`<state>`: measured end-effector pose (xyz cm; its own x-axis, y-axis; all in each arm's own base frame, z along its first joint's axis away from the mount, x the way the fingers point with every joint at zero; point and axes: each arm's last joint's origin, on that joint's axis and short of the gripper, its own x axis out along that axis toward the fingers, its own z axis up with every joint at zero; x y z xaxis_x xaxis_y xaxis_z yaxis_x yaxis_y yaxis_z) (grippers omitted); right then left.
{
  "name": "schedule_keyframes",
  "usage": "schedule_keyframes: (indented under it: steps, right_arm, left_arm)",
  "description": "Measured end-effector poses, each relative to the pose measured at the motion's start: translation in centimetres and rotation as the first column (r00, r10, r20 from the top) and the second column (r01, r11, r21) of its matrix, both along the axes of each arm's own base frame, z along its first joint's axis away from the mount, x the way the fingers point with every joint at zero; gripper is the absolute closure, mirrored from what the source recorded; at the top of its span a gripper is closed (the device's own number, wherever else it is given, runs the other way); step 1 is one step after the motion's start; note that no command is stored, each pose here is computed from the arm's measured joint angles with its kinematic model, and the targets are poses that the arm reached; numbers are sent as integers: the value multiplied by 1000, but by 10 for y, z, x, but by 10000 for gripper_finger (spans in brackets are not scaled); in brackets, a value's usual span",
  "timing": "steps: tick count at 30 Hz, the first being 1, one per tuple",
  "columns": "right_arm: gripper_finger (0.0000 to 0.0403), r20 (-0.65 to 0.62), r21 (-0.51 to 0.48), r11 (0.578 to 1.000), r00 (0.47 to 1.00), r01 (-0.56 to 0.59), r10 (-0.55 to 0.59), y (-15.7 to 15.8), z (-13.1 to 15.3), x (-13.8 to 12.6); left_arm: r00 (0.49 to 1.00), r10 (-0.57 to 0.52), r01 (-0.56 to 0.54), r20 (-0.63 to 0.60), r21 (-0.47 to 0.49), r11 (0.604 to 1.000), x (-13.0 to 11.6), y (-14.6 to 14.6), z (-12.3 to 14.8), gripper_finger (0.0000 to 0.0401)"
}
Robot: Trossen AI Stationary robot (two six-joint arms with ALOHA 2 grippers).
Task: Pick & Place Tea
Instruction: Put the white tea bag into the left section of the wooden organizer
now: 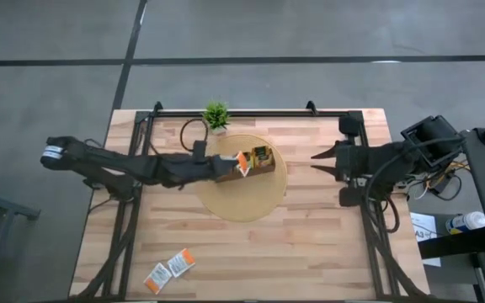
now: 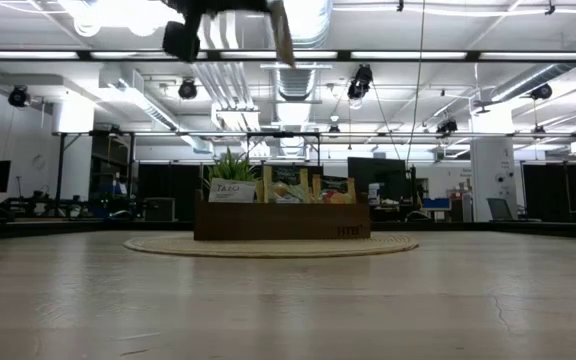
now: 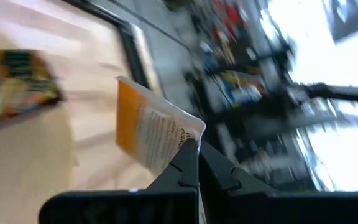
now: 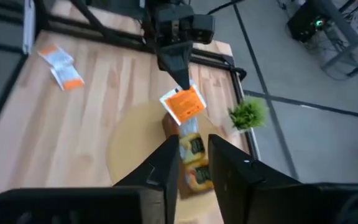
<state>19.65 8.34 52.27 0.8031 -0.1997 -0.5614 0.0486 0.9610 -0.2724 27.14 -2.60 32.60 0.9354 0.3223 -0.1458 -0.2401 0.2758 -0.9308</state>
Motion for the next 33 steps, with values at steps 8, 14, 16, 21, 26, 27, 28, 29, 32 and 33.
schedule_keyframes:
  steps: [8, 14, 16, 21, 26, 27, 28, 29, 32, 33]
  right_arm:
    - [264, 78, 158, 984, 994, -83, 71, -1, 6, 18]
    - [231, 86, 197, 975, 992, -108, 92, -2, 2, 39]
    - [221, 69, 195, 976, 994, -98, 86, -3, -2, 46]
    - [206, 38, 187, 979, 996, -85, 80, 0, -9, 58]
    - [204, 13, 131, 989, 998, -67, 66, 3, -16, 69]
    - [204, 10, 103, 993, 999, -52, 51, 3, -18, 72]
    - [204, 8, 71, 997, 999, -33, 32, 3, -19, 74]
    - [204, 6, 36, 999, 1000, -12, 12, 3, -21, 76]
    - [204, 2, -75, 996, 999, 49, -49, 3, -26, 85]
    - [204, -1, -115, 991, 998, 68, -69, 3, -28, 88]
  left_arm:
    - [938, -339, 321, 75, 189, 928, -23, -3, 41, 401]
    - [891, -440, 398, 109, 278, 874, -33, -5, 60, 401]
    - [883, -457, 412, 108, 285, 865, -34, -5, 61, 401]
    - [888, -446, 404, 113, 270, 874, -34, -5, 61, 401]
    - [958, -247, 222, 144, 165, 961, -31, 2, 58, 401]
    - [969, -181, 158, 167, 139, 978, -31, 4, 59, 401]
    - [974, -115, 95, 196, 111, 989, -31, 5, 61, 401]
    - [972, -47, 28, 229, 83, 996, -32, 7, 63, 401]
    - [941, 110, -122, 321, 17, 992, -35, 12, 71, 401]
    - [927, 145, -155, 347, 2, 988, -36, 13, 74, 401]
